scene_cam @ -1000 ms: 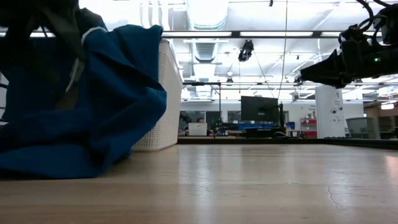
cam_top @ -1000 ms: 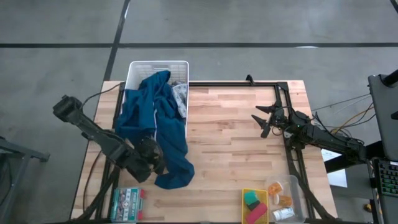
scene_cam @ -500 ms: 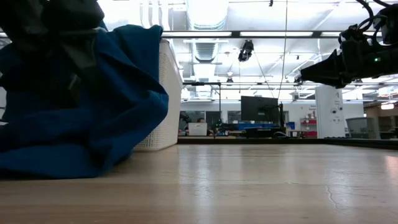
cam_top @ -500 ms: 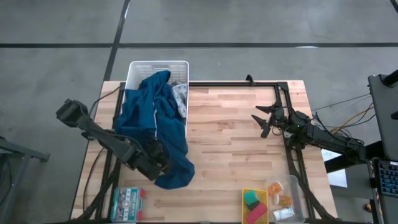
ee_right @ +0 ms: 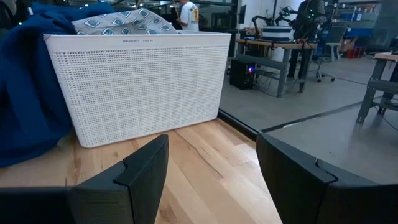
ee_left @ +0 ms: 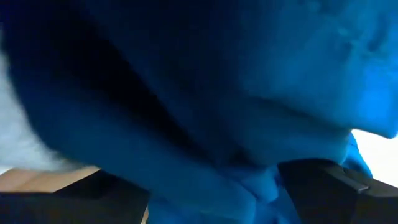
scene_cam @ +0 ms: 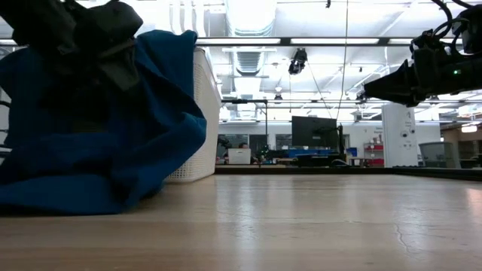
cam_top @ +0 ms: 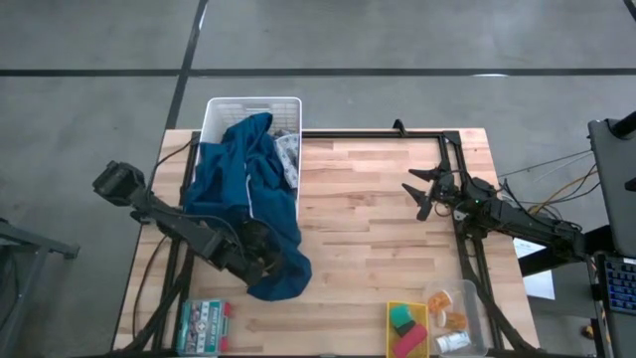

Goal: Pick & Place Medicine items
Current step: Put the blue patient gown into the white laundry bin

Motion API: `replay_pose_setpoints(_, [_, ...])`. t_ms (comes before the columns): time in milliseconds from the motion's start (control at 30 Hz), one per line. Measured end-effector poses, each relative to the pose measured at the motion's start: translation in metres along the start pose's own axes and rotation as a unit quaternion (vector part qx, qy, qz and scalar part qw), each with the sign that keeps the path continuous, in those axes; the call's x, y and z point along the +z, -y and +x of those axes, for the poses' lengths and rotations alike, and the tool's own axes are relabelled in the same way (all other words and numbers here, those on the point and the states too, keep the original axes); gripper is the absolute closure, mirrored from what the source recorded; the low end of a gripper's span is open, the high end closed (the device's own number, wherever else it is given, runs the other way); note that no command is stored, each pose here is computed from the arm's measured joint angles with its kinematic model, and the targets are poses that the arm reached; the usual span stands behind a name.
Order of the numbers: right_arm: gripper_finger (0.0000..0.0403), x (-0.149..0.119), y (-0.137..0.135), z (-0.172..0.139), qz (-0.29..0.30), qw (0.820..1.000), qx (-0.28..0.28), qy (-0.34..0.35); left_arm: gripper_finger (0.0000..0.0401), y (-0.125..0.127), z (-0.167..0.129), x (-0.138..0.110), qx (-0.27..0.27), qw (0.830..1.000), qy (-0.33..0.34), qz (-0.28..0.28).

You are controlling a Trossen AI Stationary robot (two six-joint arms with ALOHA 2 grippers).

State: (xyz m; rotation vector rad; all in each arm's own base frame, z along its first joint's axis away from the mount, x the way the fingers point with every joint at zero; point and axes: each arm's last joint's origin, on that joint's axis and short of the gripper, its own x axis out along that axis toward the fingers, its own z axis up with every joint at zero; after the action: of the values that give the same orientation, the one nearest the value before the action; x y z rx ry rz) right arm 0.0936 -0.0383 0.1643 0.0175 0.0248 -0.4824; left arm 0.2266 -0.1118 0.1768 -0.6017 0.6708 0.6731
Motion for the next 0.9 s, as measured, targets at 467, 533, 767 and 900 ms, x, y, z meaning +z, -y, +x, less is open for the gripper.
replay_pose_setpoints(467, [0.0165, -0.0001, 0.0000, 0.0000, 0.000, 1.000, 0.000, 0.000, 0.0211, 0.0036, 0.0005, 0.0021, -0.015, 1.000, 0.010, 0.018])
replay_pose_setpoints(533, [0.0165, -0.0001, 0.0000, 0.0000, 0.000, 1.000, 0.000, 0.000, 0.0246, 0.0043, 0.0006, 0.0025, -0.017, 1.000, 0.012, 0.015])
replay_pose_setpoints(767, [0.0165, -0.0001, 0.0000, 0.0000, 0.000, 1.000, 0.000, 0.000, 0.0343, 0.0063, 0.0004, 0.0044, -0.022, 0.999, 0.026, 0.008])
replay_pose_setpoints(900, [0.0165, -0.0001, 0.0000, 0.0000, 0.000, 1.000, 0.000, 0.000, 0.0387, 0.0089, 0.0000, 0.0057, -0.031, 0.998, 0.036, 0.029])
